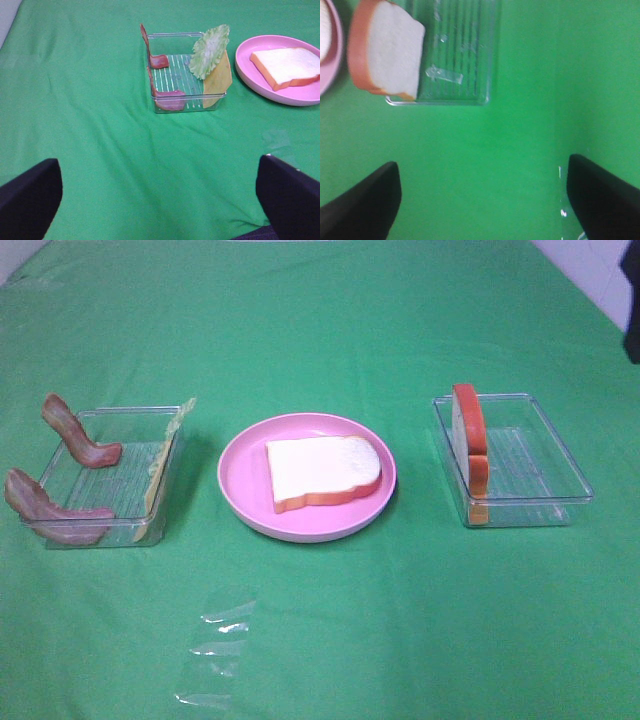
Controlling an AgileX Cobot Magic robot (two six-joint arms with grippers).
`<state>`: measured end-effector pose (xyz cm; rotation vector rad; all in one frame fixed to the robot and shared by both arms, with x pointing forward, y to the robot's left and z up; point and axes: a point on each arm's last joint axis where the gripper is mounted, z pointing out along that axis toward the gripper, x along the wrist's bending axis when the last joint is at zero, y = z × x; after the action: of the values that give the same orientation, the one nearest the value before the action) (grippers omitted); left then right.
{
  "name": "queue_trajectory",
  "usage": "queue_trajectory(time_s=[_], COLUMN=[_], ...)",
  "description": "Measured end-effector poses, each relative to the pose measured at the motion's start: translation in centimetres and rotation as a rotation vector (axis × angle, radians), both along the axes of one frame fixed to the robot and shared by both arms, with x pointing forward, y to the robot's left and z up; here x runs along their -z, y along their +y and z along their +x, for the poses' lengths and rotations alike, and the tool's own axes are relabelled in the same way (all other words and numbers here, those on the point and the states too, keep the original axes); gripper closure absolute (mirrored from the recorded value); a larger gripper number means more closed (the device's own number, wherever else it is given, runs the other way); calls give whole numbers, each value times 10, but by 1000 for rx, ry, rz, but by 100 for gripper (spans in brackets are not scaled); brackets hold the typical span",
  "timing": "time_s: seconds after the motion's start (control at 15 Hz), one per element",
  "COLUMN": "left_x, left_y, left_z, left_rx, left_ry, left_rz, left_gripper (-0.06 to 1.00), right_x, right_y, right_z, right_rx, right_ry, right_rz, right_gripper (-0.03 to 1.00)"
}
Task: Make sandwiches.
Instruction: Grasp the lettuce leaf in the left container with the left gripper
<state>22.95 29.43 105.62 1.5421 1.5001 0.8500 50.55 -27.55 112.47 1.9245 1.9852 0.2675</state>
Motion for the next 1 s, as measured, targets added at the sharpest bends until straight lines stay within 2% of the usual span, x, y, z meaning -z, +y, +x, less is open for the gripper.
queue_trajectory(time_s=[0.27, 0.47, 0.8, 1.0], left_x=[0, 0, 0, 0], left_y=[0, 0, 0, 0], left_z=[0, 0, 0, 0], left_rx=[0, 0, 0, 0], left_ry=[0, 0, 0, 0], left_rz=[0, 0, 0, 0], left_gripper=[-2, -2, -2, -2], right_x=[2, 3, 21, 49], right_y=[-17, -22, -29, -31], right_z=[-73, -141, -215, -242], right_rx=[50, 52, 30, -12], right_ry=[-42, -196, -466, -518], right_rz=[26, 76, 106, 100], right_gripper=[10, 10, 10, 10])
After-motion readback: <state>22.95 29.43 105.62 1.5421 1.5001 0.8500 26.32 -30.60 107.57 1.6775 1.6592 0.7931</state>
